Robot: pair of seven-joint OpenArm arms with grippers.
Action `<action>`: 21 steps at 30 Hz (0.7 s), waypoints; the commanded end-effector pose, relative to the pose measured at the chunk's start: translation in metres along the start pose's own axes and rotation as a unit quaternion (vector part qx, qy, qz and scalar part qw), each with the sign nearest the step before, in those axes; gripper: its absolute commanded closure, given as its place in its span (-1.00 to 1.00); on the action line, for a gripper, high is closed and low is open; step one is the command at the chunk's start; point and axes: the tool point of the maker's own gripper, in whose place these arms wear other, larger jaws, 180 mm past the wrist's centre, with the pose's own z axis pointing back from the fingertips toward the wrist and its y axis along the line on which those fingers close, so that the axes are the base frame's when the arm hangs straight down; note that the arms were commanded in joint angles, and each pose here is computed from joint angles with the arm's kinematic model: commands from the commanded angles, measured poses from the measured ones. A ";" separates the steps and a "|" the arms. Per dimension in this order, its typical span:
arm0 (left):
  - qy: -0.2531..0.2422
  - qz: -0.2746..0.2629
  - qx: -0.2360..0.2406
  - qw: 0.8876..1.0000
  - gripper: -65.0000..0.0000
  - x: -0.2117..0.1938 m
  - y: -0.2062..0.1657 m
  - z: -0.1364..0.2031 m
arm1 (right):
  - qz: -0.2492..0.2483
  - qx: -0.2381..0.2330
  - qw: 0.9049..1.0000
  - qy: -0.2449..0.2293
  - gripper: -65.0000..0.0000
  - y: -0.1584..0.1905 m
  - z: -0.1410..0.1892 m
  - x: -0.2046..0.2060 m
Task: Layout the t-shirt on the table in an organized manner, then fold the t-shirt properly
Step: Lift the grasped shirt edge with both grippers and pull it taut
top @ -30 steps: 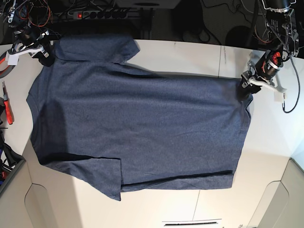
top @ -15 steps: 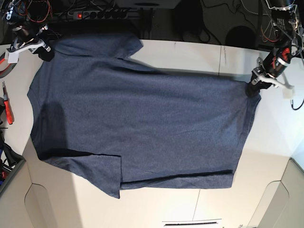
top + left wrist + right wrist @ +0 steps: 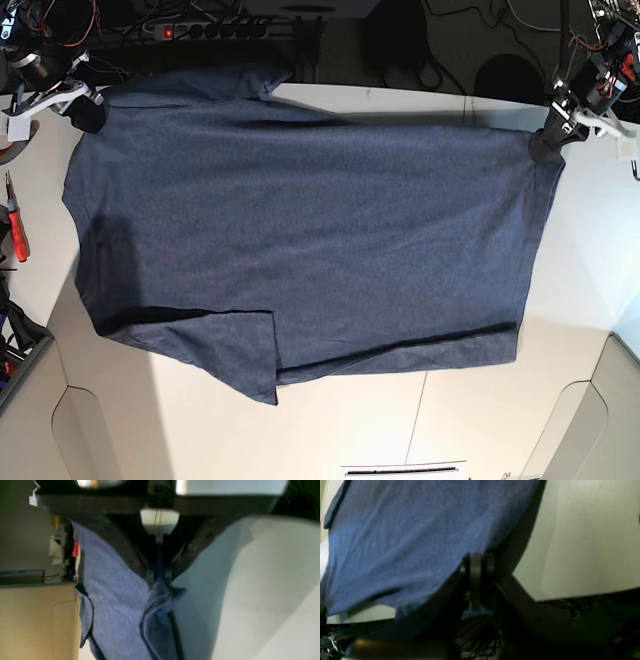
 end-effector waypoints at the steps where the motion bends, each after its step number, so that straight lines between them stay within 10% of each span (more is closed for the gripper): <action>1: -0.011 -0.011 -0.015 1.000 1.00 0.011 -0.007 0.004 | 0.008 0.005 1.000 -0.011 1.00 0.001 0.007 0.006; 21: -0.002 0.019 -0.040 0.999 1.00 0.012 -0.010 0.026 | 0.037 -0.019 0.999 0.034 1.00 0.000 0.051 -0.030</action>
